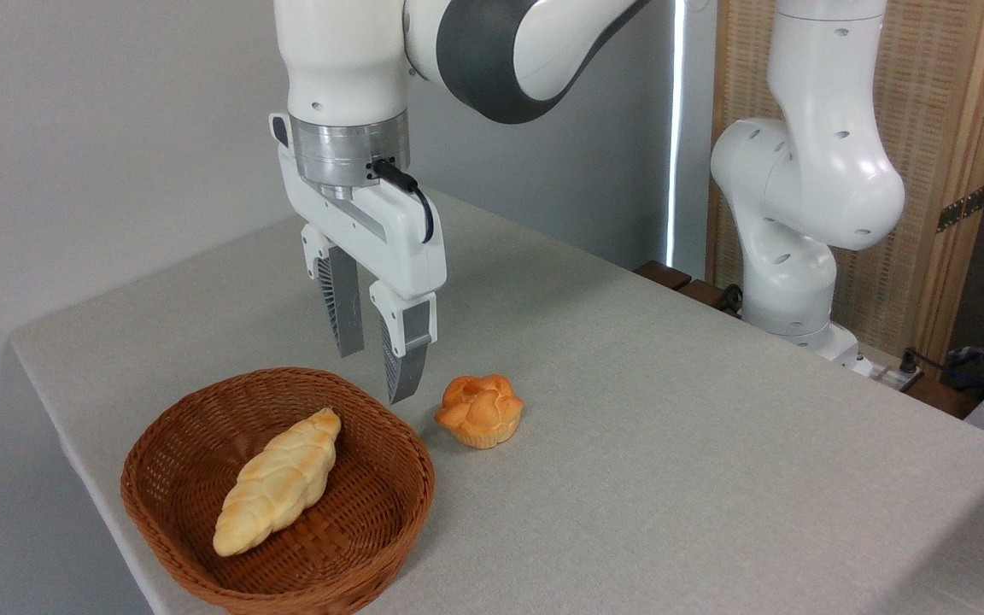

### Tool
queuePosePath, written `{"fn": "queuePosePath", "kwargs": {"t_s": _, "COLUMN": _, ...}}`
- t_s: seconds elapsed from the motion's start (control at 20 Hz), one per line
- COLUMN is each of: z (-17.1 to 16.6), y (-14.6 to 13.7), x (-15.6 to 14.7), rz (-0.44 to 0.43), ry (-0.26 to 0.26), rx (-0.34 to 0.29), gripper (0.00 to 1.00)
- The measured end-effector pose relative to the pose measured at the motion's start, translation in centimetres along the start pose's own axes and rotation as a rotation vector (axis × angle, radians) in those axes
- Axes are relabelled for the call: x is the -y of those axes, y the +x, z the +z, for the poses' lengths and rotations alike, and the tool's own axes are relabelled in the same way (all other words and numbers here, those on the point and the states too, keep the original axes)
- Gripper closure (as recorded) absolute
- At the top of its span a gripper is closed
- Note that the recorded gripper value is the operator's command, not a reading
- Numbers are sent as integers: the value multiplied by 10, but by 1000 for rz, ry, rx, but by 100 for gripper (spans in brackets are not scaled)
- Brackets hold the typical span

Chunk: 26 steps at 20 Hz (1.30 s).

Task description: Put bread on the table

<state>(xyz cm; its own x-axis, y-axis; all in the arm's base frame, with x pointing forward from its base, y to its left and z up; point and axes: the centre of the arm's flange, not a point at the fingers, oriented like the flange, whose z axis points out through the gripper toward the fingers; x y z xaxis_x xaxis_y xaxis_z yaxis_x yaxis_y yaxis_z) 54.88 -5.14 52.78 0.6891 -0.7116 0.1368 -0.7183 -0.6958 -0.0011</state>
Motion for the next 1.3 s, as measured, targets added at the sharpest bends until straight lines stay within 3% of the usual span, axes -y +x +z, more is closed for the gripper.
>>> {"fn": "queuePosePath", "kwargs": {"t_s": 1.3, "z": 5, "y": -2, "x": 1, "rz": -4, "ry": -12, "rx": 14, "gripper": 0}}
